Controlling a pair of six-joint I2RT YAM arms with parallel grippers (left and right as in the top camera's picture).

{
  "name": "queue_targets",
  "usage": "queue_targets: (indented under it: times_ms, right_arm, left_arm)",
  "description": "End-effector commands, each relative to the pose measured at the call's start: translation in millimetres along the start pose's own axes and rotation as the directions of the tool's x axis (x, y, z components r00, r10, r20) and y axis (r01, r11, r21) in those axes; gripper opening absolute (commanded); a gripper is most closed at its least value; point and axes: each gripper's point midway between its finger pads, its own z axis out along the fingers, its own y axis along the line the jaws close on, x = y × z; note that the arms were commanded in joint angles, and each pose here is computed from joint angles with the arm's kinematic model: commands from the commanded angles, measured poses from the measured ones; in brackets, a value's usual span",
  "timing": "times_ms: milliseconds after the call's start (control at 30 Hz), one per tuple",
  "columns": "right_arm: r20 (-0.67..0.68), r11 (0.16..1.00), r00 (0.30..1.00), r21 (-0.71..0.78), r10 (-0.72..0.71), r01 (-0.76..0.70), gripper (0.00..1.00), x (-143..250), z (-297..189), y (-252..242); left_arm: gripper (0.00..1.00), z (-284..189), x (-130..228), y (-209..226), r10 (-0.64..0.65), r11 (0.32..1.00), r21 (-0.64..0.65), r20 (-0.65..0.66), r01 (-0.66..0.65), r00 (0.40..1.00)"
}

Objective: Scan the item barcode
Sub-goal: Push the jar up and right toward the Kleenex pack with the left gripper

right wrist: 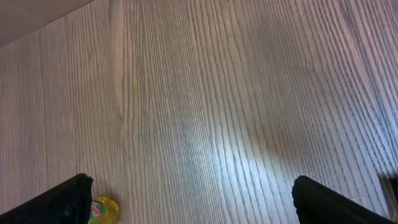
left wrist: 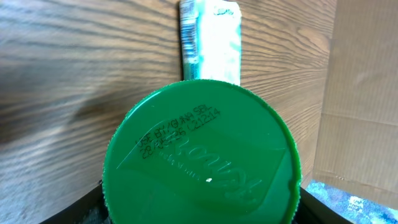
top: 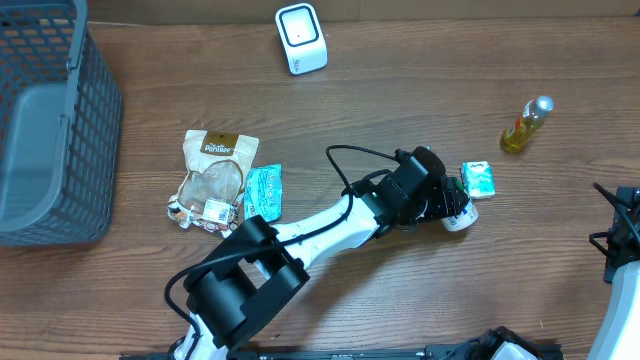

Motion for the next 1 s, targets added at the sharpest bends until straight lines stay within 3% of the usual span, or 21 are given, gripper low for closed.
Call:
queue_targets:
  times_ms: [0, 233, 400, 467, 600, 767, 967]
  right_arm:
    - [0.0, 1.0, 1.0, 0.001, 0.007, -0.007, 1.0, -0.5, 1.0, -0.5]
    - [0.0, 1.0, 1.0, 0.001, 0.007, -0.007, 1.0, -0.5, 1.0, -0.5]
    - [0.0, 1.0, 1.0, 0.001, 0.007, -0.007, 1.0, -0.5, 1.0, -0.5]
    - [0.0, 1.0, 1.0, 0.001, 0.007, -0.007, 1.0, -0.5, 1.0, -0.5]
    - [0.0, 1.0, 1.0, 0.001, 0.007, -0.007, 1.0, -0.5, 1.0, -0.5]
    - [0.0, 1.0, 1.0, 0.001, 0.007, -0.007, 1.0, -0.5, 1.0, -0.5]
    - [0.0, 1.0, 1.0, 0.001, 0.007, -0.007, 1.0, -0.5, 1.0, -0.5]
  left_arm:
    - [0.64, 14.5, 0.0, 3.4, 0.056, 0.998, 0.016, -0.007, -0.056, 0.998]
    - [0.67, 34.5, 0.8, 6.0, 0.052, 0.99, 0.137, -0.101, -0.038, 0.994]
    - [0.81, 37.0, -2.8, 2.8, 0.089, 0.98, 0.188, -0.105, -0.069, 0.99]
    - [1.0, 36.4, -4.9, -1.7, 0.128, 0.972, 0.209, -0.087, -0.107, 0.988]
    - [1.0, 33.9, -12.0, -9.9, 0.147, 0.961, 0.245, -0.059, -0.128, 0.987]
    - [1.0, 9.9, -36.4, -39.5, 0.166, 0.912, 0.383, -0.02, -0.146, 0.986]
    - [1.0, -67.1, -87.7, -71.3, 0.166, 0.865, 0.471, 0.055, -0.172, 0.985]
